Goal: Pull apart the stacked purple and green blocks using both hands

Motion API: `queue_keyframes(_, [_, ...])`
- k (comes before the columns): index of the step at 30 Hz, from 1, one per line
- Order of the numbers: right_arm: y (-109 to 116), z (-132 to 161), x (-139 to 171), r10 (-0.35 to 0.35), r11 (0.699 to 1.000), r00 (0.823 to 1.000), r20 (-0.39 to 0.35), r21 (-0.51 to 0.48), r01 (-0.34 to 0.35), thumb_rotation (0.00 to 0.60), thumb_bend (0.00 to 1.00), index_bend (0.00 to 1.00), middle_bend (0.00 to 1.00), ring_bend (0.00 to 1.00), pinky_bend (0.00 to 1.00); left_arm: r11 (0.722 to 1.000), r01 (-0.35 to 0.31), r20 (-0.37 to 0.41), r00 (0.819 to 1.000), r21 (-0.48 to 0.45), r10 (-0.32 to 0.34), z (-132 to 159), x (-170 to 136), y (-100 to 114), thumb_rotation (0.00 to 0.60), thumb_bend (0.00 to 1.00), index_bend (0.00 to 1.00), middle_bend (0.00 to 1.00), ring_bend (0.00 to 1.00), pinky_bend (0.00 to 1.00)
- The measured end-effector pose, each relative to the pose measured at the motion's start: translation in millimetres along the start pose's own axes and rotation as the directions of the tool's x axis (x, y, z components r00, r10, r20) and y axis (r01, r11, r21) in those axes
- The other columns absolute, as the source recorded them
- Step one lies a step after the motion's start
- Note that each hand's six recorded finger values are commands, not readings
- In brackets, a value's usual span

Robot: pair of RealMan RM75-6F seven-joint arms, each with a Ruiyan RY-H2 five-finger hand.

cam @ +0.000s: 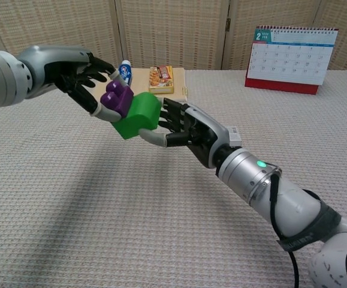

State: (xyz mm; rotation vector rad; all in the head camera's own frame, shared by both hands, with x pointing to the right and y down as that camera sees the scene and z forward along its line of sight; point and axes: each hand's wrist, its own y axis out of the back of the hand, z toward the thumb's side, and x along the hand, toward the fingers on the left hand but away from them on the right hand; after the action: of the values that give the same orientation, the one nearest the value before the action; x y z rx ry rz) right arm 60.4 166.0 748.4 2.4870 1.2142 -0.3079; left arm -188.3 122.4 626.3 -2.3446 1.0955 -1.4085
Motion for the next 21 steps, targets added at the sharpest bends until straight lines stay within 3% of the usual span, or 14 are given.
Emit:
queue_keyframes(7, [5.0,1.8,1.2,-0.042,0.999,0.999,-0.010,-0.017,0.042,0.600,0.35,0.61,0.09,0.04,0.00,1.000,0.007,0.002,1.000,0.000,-0.007,1.0,-0.1,-3.6,0.600,0.37,0.62,0.09,0.00,0.07])
queue_keyframes(21, [26.4,3.2,9.7,-0.106,0.994,0.994,0.013,-0.032,0.106,0.600,0.35,0.75,0.17,0.10,0.00,1.000,-0.011,-0.001,1.000,-0.015,0.011,-3.3,1.8,9.5,0.600,0.37,0.62,0.09,0.00,0.07])
